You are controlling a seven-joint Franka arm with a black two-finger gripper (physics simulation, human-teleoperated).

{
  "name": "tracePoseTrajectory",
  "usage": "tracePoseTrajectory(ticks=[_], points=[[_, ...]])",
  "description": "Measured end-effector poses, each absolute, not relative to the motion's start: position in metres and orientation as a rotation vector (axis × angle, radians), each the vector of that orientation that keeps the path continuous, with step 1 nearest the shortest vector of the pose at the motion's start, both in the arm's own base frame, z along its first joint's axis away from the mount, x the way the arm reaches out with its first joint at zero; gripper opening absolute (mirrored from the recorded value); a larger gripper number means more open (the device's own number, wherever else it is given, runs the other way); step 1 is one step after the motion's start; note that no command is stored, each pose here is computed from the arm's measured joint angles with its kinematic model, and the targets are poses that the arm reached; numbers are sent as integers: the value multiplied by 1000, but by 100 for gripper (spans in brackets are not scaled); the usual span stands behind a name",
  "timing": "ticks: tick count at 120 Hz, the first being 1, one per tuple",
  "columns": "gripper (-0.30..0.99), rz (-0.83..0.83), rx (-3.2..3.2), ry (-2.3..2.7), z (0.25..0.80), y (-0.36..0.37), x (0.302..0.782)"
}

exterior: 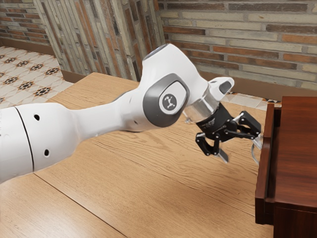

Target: Pull the drawer handle with one arm to open the drawer

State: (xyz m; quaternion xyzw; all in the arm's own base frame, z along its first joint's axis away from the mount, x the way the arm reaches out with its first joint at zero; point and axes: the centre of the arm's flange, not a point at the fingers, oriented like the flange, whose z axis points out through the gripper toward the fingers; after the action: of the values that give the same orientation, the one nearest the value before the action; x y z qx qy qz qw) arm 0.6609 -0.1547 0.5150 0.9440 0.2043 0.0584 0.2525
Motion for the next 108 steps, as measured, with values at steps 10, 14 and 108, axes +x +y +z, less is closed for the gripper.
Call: tracePoseTrajectory(ticks=[10,14,108], points=[[69,171,2580,573,519,-144,657],[69,177,2584,574,521,-142,655],[69,194,2654,639,530,-52,616]])
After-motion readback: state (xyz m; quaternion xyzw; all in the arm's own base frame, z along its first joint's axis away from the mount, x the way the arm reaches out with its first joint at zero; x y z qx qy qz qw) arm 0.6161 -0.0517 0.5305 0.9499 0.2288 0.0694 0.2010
